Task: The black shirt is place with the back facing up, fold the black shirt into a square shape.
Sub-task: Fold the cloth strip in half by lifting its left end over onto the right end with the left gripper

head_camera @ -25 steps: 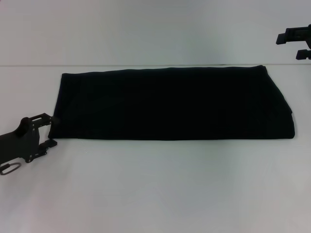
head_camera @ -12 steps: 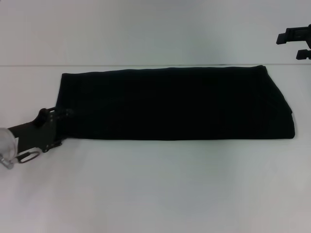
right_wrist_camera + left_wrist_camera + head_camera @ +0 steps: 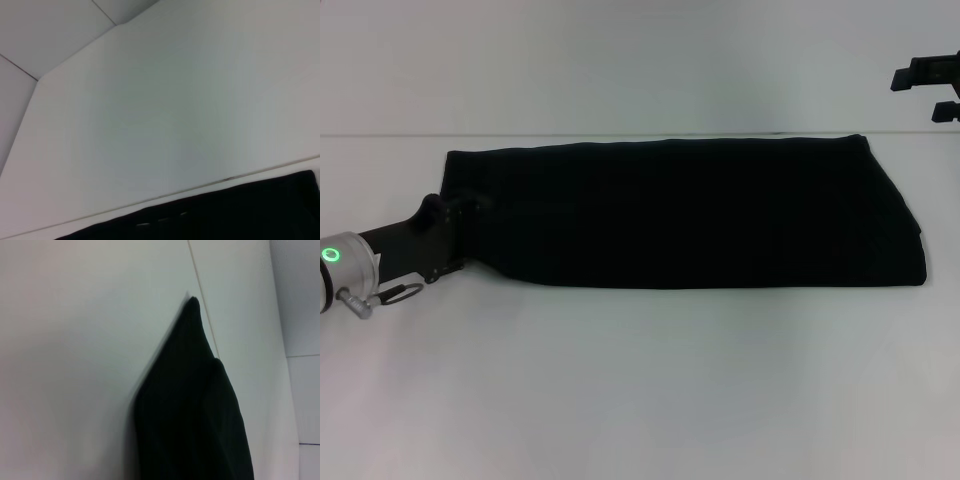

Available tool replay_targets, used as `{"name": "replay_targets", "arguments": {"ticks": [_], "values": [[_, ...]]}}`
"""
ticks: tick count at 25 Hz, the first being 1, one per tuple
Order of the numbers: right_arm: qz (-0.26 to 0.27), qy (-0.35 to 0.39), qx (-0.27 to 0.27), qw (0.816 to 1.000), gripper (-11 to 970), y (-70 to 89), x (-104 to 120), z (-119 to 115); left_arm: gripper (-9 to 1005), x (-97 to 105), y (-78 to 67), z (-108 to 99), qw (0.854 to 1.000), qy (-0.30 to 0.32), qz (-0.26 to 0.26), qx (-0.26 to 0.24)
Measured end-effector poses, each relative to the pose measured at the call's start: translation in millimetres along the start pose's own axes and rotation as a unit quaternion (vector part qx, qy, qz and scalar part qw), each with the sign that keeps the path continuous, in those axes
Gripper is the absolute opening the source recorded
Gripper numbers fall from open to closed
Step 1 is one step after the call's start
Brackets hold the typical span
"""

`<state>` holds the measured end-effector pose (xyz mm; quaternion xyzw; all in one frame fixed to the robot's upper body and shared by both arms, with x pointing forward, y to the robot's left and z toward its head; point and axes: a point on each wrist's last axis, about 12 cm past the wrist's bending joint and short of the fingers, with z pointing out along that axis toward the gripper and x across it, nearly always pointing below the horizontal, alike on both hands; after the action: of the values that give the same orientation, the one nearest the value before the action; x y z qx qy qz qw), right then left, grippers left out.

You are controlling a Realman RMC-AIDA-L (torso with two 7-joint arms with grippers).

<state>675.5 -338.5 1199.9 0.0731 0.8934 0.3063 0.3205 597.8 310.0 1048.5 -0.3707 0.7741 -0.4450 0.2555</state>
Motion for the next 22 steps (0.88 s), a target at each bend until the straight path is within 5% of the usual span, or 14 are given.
{"name": "replay_targets", "arguments": {"ticks": [13,22], "values": [[-0.002,-0.006,-0.008,1.000,886,-3.7,0.7,-4.0,551,-4.6,-6.6,1.7,0.997,0.018,0.073,-0.028],[-0.049,-0.015,-0.031,0.998,885,-2.9,2.9,-4.9,146,-2.5,-7.6,2.1,0.995,0.026,0.094,-0.024]]}}
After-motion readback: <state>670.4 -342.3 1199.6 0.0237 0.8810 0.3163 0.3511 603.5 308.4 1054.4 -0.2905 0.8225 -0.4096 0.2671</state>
